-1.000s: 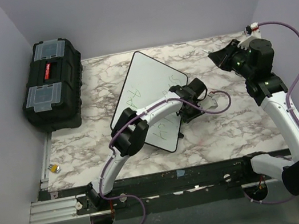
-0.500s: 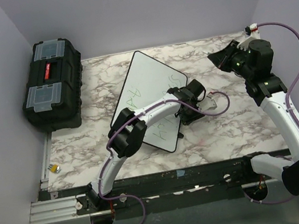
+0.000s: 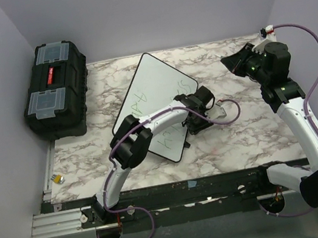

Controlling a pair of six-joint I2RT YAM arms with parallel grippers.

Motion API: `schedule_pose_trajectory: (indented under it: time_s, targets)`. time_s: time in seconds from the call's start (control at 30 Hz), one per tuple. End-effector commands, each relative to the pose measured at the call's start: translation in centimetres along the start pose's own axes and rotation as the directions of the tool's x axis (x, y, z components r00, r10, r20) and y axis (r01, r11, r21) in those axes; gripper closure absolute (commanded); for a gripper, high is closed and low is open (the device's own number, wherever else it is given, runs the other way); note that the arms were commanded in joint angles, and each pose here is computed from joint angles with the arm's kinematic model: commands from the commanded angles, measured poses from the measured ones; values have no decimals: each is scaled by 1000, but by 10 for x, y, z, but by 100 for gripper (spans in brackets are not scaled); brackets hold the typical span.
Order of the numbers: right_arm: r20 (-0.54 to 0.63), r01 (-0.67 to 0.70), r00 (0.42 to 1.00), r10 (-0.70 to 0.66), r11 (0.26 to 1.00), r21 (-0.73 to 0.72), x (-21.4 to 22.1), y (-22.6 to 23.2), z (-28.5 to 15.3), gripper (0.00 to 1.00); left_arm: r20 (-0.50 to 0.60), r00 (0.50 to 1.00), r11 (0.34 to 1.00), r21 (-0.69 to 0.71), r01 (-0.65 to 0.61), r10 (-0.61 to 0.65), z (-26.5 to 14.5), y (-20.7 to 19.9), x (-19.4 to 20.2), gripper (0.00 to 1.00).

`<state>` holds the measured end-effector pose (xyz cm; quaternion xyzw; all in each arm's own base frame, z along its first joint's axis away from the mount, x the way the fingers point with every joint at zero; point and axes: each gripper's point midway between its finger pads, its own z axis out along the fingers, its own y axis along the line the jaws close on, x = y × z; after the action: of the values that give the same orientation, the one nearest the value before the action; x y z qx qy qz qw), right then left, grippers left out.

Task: Write a sentence on the whiteboard
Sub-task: Pick up the pen cap from the center of the board, then insert the whiteboard marker without the cap into the pen cap.

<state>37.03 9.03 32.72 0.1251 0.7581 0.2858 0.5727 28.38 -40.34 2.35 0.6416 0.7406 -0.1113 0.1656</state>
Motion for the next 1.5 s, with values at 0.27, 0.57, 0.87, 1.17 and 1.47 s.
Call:
schedule_pose_trajectory:
  time_s: [0.27,0.57,0.87,1.17,1.47]
  targets:
    - [-14,-4,1000,4,1000,-19,5,2,0,99,-135,991,995,92,37,-25,16,-14,48,84]
    - [-14,0,1000,0,1000,-10,7,-1,0,99,45,996,985,159,71,-79,-4,-26,4,100]
    - [19,1,1000,-1,1000,-16,-4,6,-5,99,388,902,958,276,82,-189,-80,-36,-58,100]
    - [61,8,998,-4,998,-55,-16,19,-16,99,623,736,945,320,68,-264,-174,-27,-87,100]
    - [83,13,996,11,960,-281,-16,58,-32,99,820,400,900,434,29,-408,-294,-12,-84,100]
